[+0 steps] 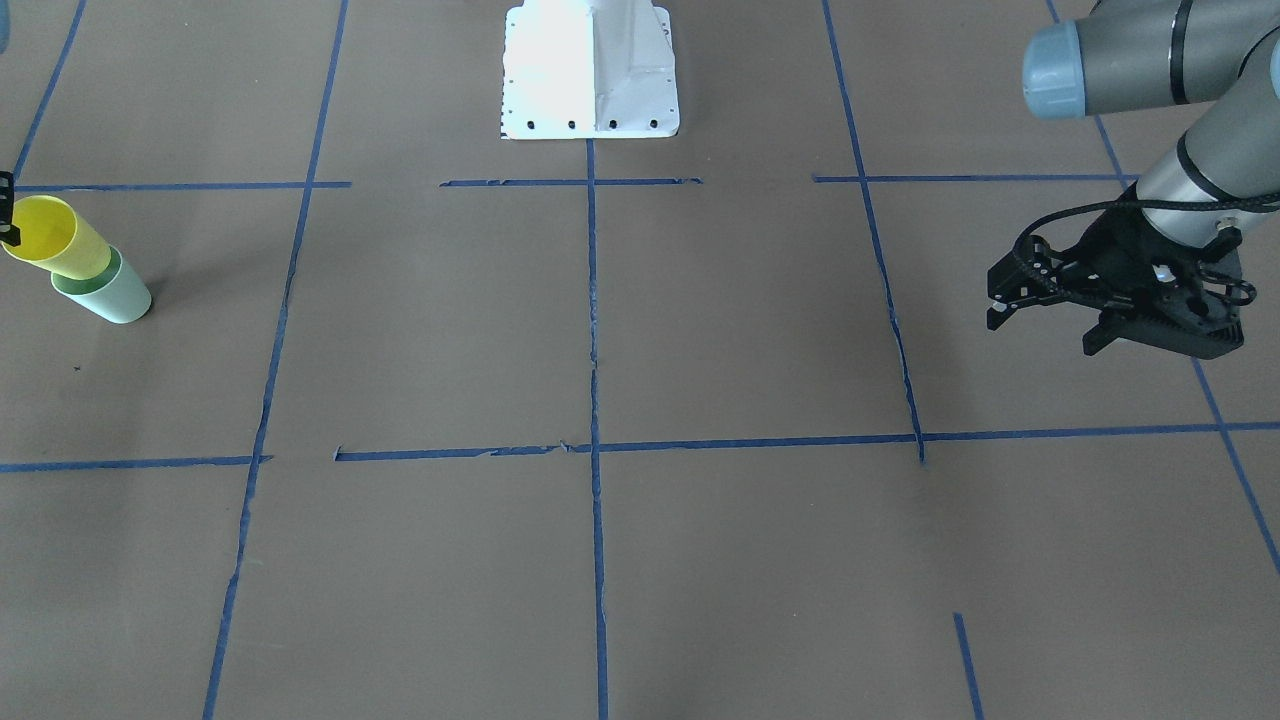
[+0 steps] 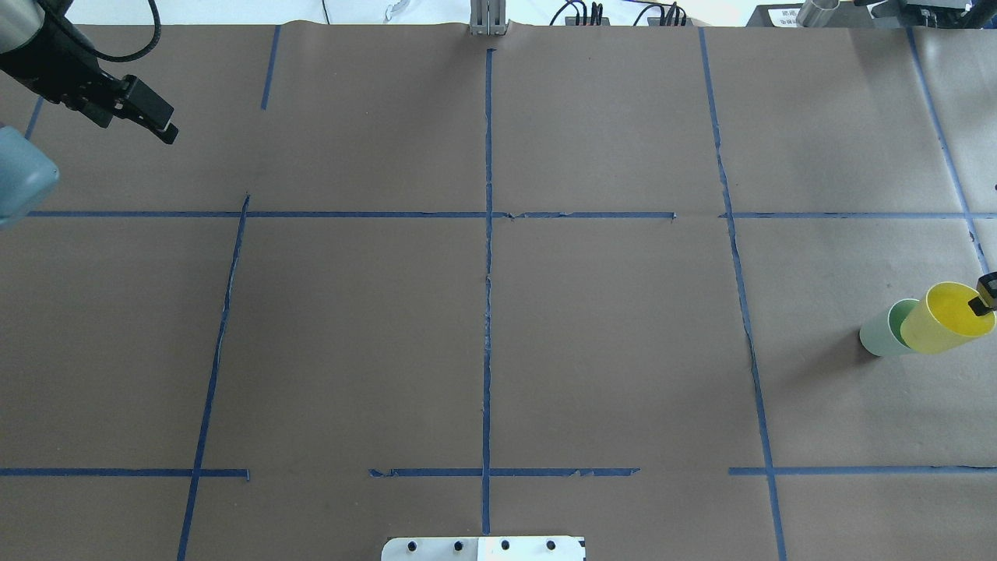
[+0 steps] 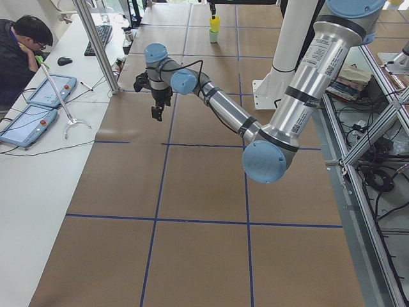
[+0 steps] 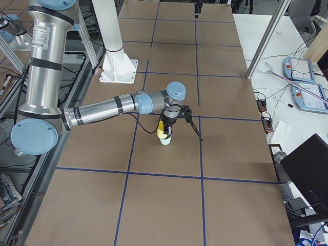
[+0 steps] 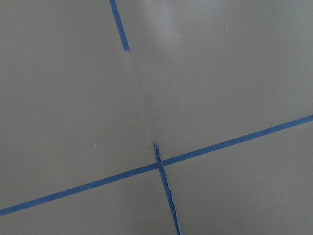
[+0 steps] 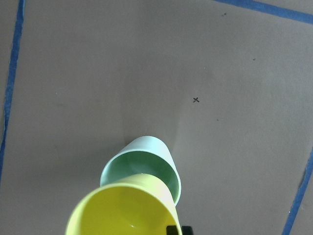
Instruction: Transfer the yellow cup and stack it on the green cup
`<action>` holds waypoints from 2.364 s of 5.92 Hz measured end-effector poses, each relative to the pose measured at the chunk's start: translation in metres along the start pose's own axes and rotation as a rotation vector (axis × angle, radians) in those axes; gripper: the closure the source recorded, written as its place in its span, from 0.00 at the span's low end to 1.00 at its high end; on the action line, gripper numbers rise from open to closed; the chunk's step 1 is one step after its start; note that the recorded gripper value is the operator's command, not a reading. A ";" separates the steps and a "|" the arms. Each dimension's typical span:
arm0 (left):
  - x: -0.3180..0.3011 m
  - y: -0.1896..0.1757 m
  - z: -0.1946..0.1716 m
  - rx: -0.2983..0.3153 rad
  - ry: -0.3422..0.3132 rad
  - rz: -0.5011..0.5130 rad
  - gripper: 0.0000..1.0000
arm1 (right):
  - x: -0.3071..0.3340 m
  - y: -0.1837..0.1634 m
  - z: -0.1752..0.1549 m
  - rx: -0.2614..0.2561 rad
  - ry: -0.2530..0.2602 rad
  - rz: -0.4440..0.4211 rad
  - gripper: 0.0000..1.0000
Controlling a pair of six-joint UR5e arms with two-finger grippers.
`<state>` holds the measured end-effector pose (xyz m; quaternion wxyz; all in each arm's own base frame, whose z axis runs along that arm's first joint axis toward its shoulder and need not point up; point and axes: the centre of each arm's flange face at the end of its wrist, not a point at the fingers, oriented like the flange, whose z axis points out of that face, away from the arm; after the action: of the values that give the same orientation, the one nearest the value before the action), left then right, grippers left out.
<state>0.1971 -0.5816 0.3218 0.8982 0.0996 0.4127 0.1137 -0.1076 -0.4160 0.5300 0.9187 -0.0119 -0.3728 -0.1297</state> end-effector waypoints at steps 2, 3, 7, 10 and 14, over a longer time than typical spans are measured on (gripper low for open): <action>0.000 0.000 0.000 0.000 0.000 0.000 0.00 | -0.003 -0.012 0.000 0.006 0.000 -0.006 0.65; 0.000 0.000 0.000 0.001 0.000 0.001 0.00 | -0.002 -0.014 0.001 0.005 0.002 -0.006 0.01; -0.002 -0.001 -0.001 0.003 -0.003 0.031 0.00 | 0.011 -0.007 -0.005 0.018 0.009 0.011 0.00; -0.108 0.007 -0.012 -0.032 -0.071 0.184 0.00 | 0.120 0.066 -0.048 0.104 0.033 0.117 0.00; -0.327 0.133 -0.025 -0.151 -0.115 0.008 0.00 | 0.147 0.098 -0.048 0.112 0.032 0.194 0.00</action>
<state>-0.0458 -0.5459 0.5770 0.9250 0.0394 0.3503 0.1421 0.0508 -0.3605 0.6037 0.9320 0.0056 -0.3619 -0.0190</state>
